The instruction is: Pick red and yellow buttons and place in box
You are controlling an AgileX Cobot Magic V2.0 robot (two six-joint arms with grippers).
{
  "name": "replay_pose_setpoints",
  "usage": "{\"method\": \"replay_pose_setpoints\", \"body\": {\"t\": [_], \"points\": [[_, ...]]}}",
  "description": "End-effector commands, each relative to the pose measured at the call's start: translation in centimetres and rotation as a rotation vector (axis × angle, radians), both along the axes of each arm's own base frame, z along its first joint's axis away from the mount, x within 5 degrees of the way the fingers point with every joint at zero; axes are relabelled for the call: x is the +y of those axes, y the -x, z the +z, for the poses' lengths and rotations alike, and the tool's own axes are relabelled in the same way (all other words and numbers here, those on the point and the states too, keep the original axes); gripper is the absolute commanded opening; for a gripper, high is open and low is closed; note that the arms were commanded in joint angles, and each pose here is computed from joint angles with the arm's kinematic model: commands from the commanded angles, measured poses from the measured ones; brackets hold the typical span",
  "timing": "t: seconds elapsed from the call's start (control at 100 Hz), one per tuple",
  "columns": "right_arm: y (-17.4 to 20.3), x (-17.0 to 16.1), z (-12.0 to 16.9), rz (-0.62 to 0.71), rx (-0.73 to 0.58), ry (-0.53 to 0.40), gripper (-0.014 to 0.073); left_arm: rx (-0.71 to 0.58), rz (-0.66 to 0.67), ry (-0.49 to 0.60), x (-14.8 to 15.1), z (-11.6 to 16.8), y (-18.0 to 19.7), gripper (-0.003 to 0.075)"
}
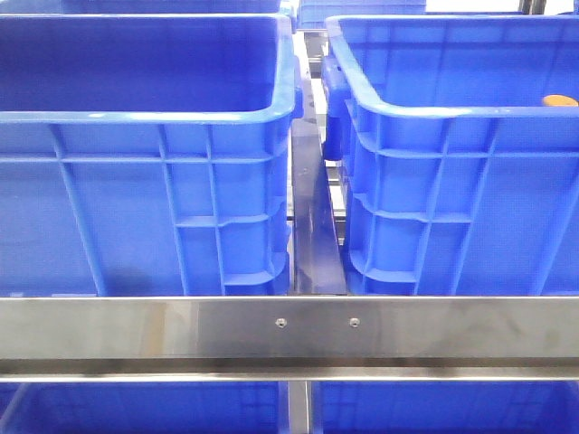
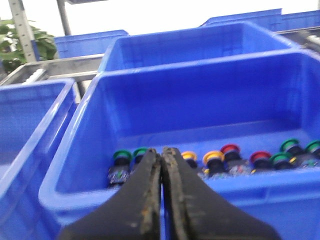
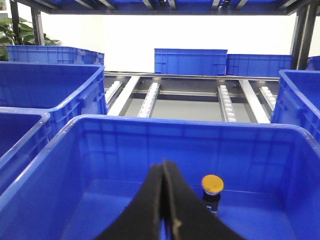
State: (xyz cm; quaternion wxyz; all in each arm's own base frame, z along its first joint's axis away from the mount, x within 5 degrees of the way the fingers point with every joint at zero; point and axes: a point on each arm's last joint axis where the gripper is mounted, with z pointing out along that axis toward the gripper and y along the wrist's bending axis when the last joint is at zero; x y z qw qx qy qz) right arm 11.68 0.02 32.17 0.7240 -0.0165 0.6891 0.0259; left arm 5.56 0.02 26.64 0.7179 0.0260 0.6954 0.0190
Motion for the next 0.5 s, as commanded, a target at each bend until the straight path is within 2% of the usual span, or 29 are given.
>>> {"method": "replay_pose_setpoints", "body": {"t": [0.0, 0.24, 0.49], "points": [[0.1, 0.1, 1.2, 0.022, -0.054, -0.094, -0.0068, -0.113, 0.005, 0.013, 0.0, 0.2, 0.3, -0.0019], [0.1, 0.1, 1.2, 0.022, -0.054, -0.094, -0.0068, -0.165, 0.008, 0.018, 0.0, -3.1, 0.8, -0.0019], [0.1, 0.1, 1.2, 0.022, -0.054, -0.094, -0.0068, -0.221, -0.014, 0.038, -0.2, -5.1, 0.3, -0.0019]]}}
